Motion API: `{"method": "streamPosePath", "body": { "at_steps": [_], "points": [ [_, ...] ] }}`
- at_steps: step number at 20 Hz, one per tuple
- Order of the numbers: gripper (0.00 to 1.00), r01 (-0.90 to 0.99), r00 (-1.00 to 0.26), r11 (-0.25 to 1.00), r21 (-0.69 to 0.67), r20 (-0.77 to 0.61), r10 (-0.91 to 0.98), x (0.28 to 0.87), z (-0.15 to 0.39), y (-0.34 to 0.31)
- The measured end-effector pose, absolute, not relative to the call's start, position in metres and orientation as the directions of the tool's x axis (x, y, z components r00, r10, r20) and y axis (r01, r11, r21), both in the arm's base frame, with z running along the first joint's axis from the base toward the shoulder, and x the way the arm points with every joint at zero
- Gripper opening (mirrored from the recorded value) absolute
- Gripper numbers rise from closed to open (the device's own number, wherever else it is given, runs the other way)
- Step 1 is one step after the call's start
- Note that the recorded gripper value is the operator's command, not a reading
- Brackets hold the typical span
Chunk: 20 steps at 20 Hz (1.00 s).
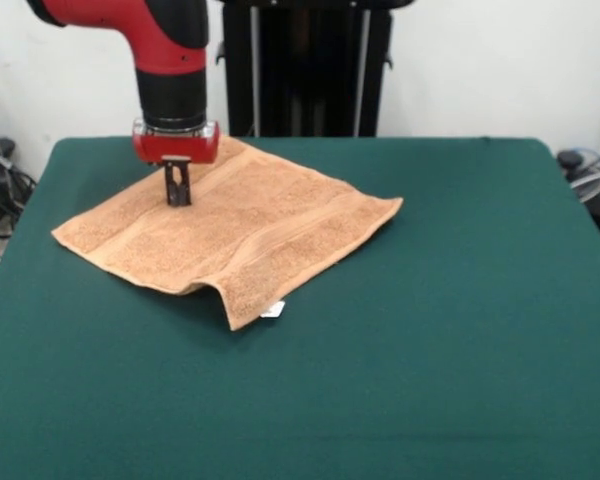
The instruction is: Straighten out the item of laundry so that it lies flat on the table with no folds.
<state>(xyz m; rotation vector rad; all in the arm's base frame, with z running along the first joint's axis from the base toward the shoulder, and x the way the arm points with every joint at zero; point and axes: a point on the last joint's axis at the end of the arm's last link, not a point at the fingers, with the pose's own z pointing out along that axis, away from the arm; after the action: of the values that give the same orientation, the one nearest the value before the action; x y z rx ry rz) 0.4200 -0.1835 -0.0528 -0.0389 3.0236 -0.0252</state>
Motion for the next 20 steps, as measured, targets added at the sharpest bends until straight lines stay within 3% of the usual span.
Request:
{"method": "streamPosePath", "body": {
  "at_steps": [20],
  "points": [
    [0.0,-0.04,-0.995,0.999,-0.036,-0.09,-0.043,0.411,-0.052,-0.213]
  ]
}}
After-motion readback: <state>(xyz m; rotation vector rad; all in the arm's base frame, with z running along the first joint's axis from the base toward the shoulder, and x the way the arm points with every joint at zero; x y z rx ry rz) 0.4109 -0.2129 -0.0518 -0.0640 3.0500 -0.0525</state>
